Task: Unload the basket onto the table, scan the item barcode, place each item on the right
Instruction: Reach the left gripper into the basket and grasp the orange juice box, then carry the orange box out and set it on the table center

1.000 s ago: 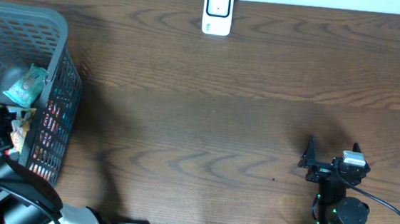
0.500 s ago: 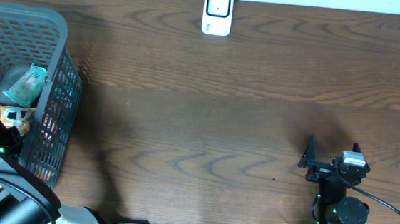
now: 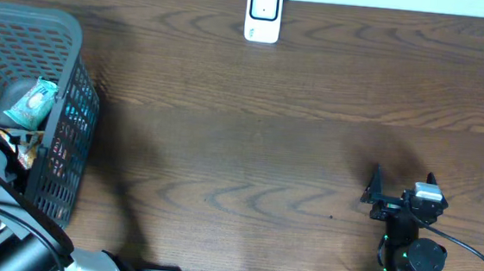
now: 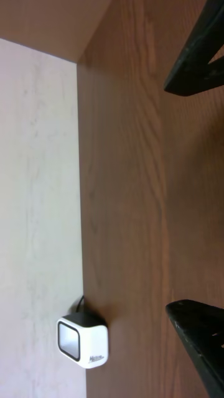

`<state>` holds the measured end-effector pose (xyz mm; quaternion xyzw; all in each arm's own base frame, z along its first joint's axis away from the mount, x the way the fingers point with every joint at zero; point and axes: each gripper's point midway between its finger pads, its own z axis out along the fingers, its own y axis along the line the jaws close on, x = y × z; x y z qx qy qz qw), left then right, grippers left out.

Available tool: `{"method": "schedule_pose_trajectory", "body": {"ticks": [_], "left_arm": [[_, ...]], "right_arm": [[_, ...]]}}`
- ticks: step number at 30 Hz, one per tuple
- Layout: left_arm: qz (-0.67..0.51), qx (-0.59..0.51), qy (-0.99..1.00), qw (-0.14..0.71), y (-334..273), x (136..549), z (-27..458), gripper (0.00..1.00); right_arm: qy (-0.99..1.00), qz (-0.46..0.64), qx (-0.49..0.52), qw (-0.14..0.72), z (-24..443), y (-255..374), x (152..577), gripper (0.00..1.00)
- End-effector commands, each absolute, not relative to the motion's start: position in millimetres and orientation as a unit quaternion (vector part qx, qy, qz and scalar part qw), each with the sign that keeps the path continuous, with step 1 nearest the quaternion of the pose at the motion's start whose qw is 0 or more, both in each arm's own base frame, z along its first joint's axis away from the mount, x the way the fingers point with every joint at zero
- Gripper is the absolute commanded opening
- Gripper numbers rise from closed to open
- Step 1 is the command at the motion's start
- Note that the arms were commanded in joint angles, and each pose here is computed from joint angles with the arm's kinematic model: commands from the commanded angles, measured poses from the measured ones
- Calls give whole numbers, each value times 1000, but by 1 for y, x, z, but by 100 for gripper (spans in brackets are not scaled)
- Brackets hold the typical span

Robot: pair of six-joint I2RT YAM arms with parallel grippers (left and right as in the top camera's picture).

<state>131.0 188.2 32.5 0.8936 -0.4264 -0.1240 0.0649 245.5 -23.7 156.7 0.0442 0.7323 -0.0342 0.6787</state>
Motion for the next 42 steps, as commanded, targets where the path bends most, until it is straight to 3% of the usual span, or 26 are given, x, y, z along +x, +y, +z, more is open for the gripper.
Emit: {"method": "schedule_pose_trajectory", "body": {"ticks": [1, 3, 4, 12, 21, 25, 29, 36, 42], "left_arm": [[-127, 891, -425, 90, 174, 119, 23, 42], [-130, 890, -425, 99, 169, 115, 19, 14], [-130, 890, -426, 100, 168, 114, 19, 8], [-97, 864, -494, 6, 209, 152, 68, 7], [-35, 833, -509, -215, 248, 195, 222, 7], [61, 798, -517, -302, 222, 211, 287, 7], [213, 718, -565, -347, 151, 233, 338, 7], [256, 567, -698, -353, 56, 272, 353, 8], [175, 466, -813, -303, -19, 306, 301, 7]], "right_arm": [[733, -40, 42, 677, 156, -25, 245, 99], [733, -40, 42, 677, 156, -25, 245, 99], [733, -40, 42, 677, 156, -25, 245, 99], [733, -40, 42, 677, 156, -25, 245, 99], [733, -40, 42, 677, 156, -25, 245, 99], [733, -40, 42, 677, 156, -25, 245, 99], [733, -40, 42, 677, 156, -25, 245, 99], [733, -40, 42, 677, 156, -25, 245, 99], [733, -40, 42, 677, 156, -25, 245, 99]]}}
